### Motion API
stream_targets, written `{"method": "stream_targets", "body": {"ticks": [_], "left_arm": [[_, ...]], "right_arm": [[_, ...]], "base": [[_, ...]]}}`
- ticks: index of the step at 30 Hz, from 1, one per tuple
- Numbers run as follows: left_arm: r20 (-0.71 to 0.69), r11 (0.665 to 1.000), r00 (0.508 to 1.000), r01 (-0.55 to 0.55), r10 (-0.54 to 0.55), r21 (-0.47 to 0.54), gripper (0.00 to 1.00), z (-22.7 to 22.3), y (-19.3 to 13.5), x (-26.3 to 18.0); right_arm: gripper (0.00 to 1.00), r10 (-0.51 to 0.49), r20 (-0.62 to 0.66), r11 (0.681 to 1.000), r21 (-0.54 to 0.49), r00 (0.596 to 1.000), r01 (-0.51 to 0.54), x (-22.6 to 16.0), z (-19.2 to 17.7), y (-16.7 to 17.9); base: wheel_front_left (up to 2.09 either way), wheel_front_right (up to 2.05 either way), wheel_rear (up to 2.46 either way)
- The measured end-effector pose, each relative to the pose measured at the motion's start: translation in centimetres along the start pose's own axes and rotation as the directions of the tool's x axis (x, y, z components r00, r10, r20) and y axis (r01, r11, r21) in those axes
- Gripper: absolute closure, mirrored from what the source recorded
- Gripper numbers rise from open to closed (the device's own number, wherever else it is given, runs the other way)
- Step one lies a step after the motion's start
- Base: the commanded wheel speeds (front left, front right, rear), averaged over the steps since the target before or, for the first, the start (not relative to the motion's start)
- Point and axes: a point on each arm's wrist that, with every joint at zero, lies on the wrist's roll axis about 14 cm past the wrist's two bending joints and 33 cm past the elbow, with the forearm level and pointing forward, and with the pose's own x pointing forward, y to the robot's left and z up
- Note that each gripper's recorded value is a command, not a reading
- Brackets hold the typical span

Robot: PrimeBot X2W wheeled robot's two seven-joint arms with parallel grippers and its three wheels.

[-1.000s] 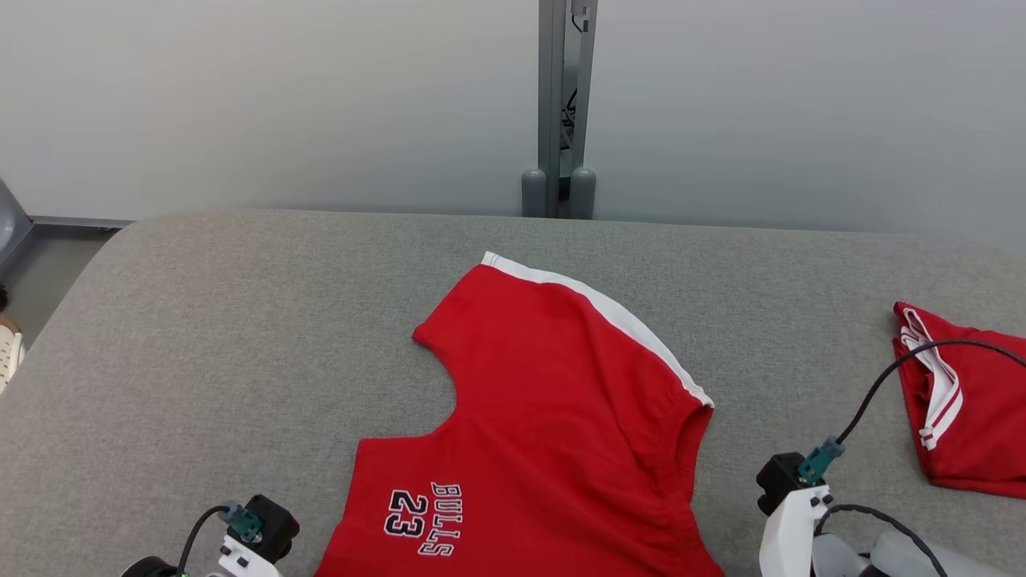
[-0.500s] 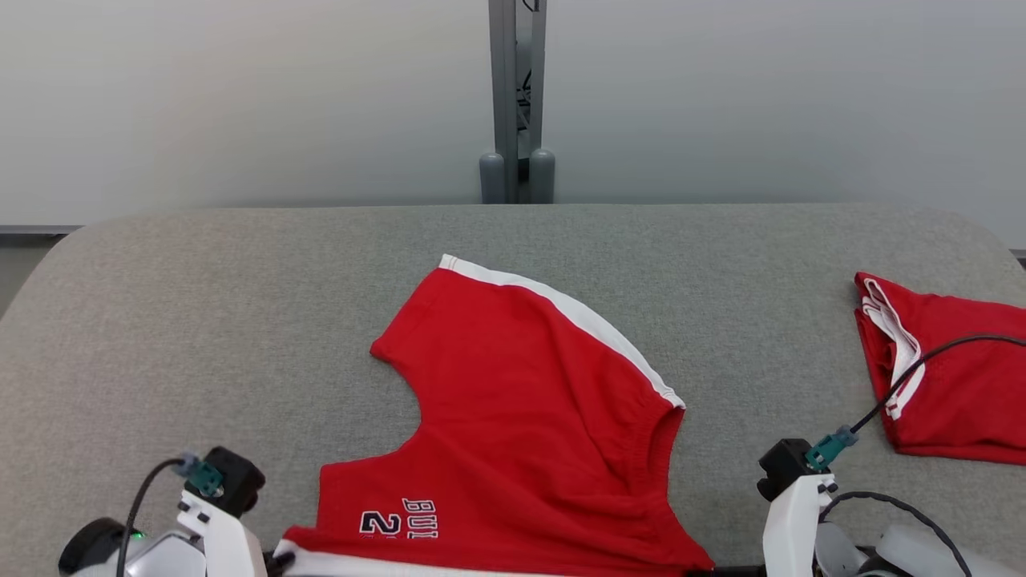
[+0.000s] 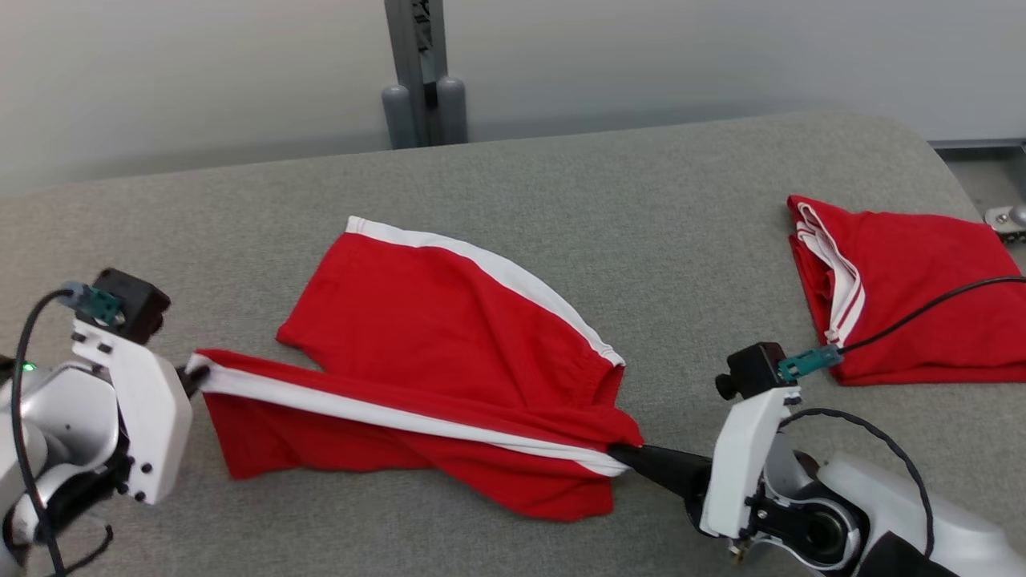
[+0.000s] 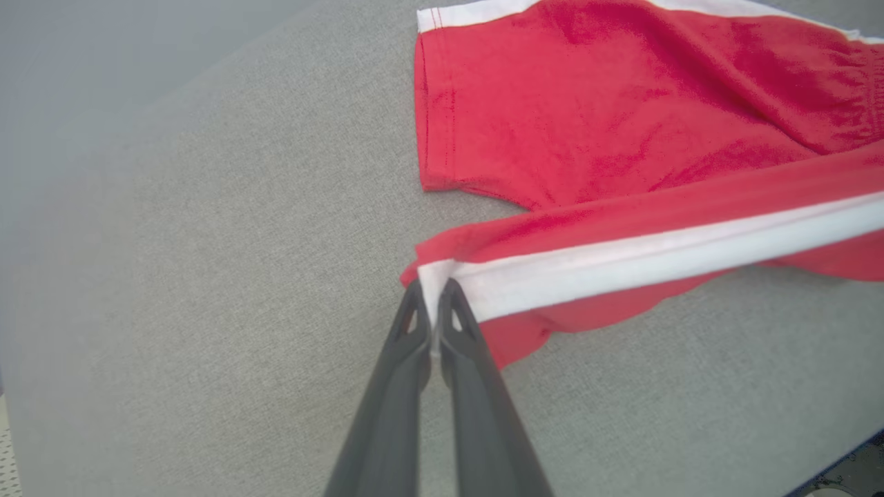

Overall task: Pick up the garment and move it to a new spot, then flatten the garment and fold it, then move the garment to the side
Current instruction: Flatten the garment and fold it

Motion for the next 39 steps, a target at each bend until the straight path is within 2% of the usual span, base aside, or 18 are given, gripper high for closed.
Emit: {"method": "stream_targets", "body": {"ticks": [5, 10, 17, 31, 39], "left_arm": [[0.020, 0.995, 0.998, -0.061, 0.059, 0.079, 1.00, 3.3, 2.0, 2.3], [0.054, 0.989, 0.996, -0.076, 0.070, 0.126, 1.00, 6.4, 2.1, 6.1], [0.112, 0.987, 0.991, -0.089, 0.074, 0.137, 1.00, 9.2, 1.9, 10.6], [0.105, 0.984, 0.989, -0.118, 0.105, 0.133, 1.00, 9.8, 2.3, 17.6], [0.104, 0.986, 0.991, -0.100, 0.086, 0.132, 1.00, 9.5, 1.3, 19.7]], "right_arm": [[1.00, 0.034, 0.097, 0.999, 0.029, 0.995, -0.037, 1.1, 2.2, 1.0], [1.00, 0.031, 0.196, 0.999, 0.034, 0.980, -0.038, 2.0, 5.0, 0.9], [1.00, -0.012, 0.265, 0.996, 0.085, 0.964, -0.011, 2.8, 7.2, -0.8], [1.00, -0.095, 0.322, 0.967, 0.253, 0.942, 0.011, 4.4, 8.7, -3.8], [1.00, -0.135, 0.318, 0.962, 0.267, 0.938, 0.048, 4.7, 8.8, -5.2]], "base": [[0.00, 0.00, 0.00], [0.00, 0.00, 0.00], [0.00, 0.00, 0.00], [0.00, 0.00, 0.00], [0.00, 0.00, 0.00]]}}
